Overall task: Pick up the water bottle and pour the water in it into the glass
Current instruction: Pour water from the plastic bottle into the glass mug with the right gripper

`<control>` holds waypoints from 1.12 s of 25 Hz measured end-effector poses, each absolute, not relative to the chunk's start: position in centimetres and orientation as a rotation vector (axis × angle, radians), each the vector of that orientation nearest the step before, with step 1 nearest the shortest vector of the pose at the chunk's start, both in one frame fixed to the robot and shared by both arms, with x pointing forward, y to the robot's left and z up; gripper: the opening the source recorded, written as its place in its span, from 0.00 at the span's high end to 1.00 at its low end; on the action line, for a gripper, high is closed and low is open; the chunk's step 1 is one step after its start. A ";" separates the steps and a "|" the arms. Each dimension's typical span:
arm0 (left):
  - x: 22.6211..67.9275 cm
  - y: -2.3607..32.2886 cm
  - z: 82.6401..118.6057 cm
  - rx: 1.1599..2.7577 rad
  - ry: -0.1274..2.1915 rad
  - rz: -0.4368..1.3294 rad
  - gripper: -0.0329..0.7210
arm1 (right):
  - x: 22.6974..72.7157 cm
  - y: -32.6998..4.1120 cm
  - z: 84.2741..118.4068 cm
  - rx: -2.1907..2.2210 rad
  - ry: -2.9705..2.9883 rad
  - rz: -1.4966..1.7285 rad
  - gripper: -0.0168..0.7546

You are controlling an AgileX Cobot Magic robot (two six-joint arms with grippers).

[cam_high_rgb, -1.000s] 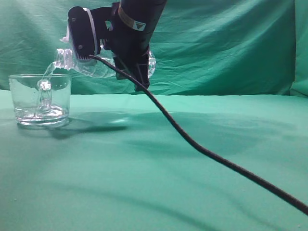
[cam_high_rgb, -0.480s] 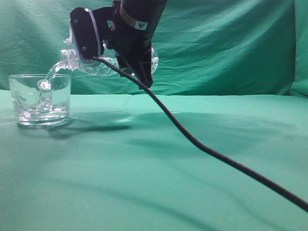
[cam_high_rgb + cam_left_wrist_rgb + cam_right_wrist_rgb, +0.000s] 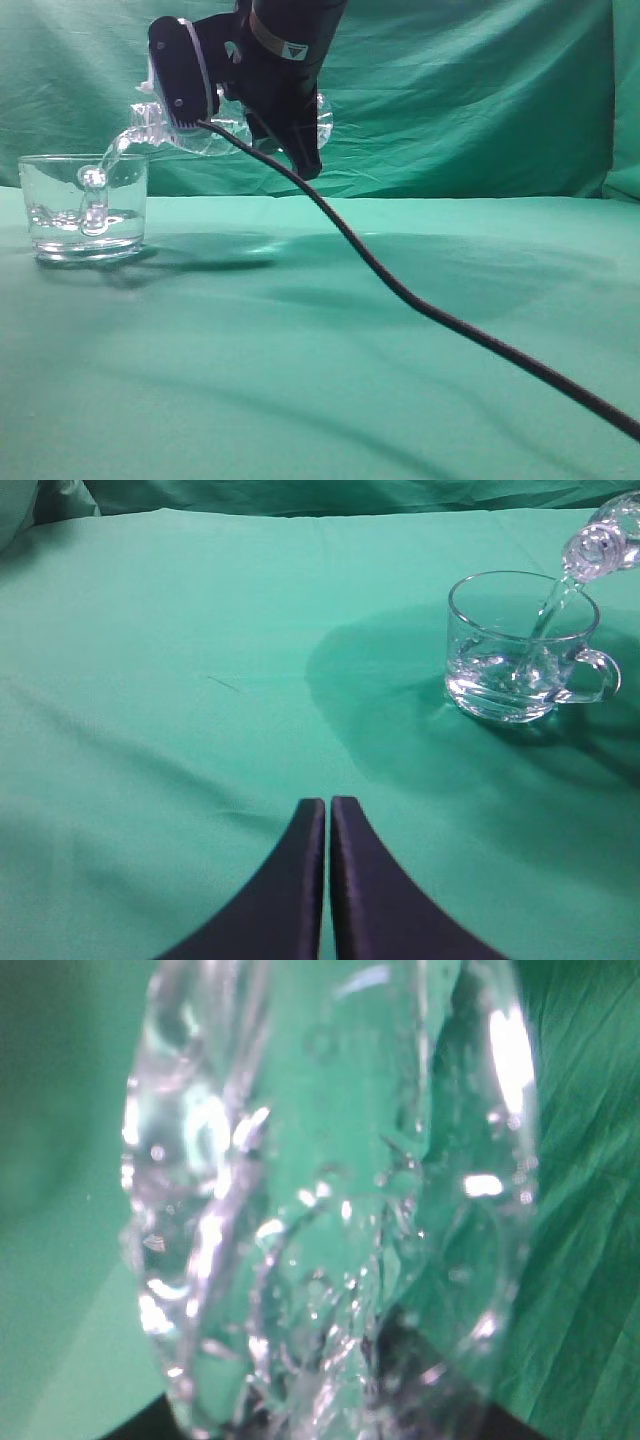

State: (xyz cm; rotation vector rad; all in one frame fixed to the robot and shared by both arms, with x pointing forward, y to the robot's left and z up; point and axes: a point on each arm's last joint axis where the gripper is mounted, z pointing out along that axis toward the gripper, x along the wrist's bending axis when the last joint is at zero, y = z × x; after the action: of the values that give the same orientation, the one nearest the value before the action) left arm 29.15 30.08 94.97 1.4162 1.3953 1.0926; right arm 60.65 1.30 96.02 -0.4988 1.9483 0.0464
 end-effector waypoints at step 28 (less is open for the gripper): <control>29.1 30.1 95.0 1.416 1.395 1.093 0.96 | 56.8 -1.9 106.0 0.761 1.995 0.955 0.70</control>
State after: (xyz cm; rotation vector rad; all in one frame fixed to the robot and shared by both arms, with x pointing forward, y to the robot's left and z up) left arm 29.15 30.08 94.97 1.4162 1.3953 1.0926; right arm 56.78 -1.89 106.02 0.7608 1.9954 0.9551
